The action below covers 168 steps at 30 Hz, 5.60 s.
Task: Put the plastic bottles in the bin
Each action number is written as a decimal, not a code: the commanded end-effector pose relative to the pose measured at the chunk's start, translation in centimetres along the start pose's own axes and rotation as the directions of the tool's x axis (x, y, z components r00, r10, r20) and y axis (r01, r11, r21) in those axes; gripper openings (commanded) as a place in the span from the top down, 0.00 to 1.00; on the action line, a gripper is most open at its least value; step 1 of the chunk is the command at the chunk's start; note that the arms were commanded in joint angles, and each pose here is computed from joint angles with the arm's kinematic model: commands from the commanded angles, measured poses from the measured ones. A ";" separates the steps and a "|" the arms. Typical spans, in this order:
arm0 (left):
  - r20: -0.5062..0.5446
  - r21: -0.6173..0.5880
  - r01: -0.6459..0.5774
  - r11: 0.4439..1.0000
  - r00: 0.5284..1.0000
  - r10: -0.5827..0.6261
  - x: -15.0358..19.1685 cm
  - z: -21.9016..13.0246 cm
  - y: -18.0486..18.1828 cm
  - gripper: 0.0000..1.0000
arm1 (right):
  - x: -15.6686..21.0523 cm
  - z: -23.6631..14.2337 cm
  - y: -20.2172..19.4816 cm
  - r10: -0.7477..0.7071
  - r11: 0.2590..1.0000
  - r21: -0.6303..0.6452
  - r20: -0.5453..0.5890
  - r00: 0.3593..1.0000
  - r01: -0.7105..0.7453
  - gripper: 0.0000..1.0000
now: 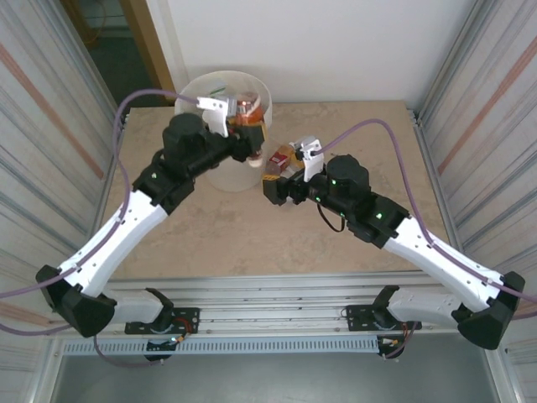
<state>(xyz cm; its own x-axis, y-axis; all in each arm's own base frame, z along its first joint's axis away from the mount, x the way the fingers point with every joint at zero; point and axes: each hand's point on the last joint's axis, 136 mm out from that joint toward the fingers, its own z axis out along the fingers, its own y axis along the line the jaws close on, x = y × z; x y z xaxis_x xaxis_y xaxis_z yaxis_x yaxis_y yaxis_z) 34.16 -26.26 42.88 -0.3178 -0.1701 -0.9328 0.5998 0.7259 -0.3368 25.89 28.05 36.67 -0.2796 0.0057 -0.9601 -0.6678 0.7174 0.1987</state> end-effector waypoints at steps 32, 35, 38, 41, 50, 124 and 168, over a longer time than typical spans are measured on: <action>-0.443 -0.413 -0.302 0.859 0.891 0.100 1.4 9.3 17.5 0.54 | 1.8 -4.5 -11.1 0.247 0.876 0.419 0.033 0.968 -0.238 0.02; -0.437 -0.417 -0.303 0.857 0.893 0.103 1.0 9.2 17.4 0.41 | 1.8 -4.4 -11.2 0.253 0.876 0.417 0.033 0.967 -0.243 0.02; -0.424 -0.420 -0.298 0.857 0.900 0.105 0.4 8.8 17.2 0.34 | 1.9 -4.4 -11.2 0.256 0.875 0.418 0.030 0.966 -0.245 0.02; -0.418 -0.420 -0.296 0.858 0.902 0.107 0.0 8.3 16.9 0.27 | 1.9 -4.4 -11.4 0.263 0.872 0.421 0.030 0.964 -0.251 0.02; -0.398 -0.425 -0.296 0.855 0.910 0.117 -0.9 7.2 16.3 0.23 | 2.2 -4.0 -11.7 0.281 0.865 0.427 0.021 0.959 -0.263 0.02; 0.031 -0.484 0.092 0.870 0.996 -0.088 7.4 -11.9 11.7 0.01 | 26.5 13.5 -18.0 0.781 0.551 0.771 -0.340 0.525 -0.320 0.00; 0.015 -0.235 0.160 0.959 0.987 -0.161 6.7 -7.1 7.2 0.01 | 13.5 5.1 -15.3 0.511 0.767 0.544 -0.195 0.837 -0.341 0.59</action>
<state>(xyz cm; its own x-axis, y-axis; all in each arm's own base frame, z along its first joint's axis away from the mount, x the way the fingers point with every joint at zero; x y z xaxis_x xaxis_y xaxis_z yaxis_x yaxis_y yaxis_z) 31.21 -15.30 31.70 -0.4430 -0.2502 -0.8609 0.2499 0.8878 -0.3865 35.93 20.05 15.64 -0.7900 0.2866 -0.5420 0.0858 0.9270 0.3652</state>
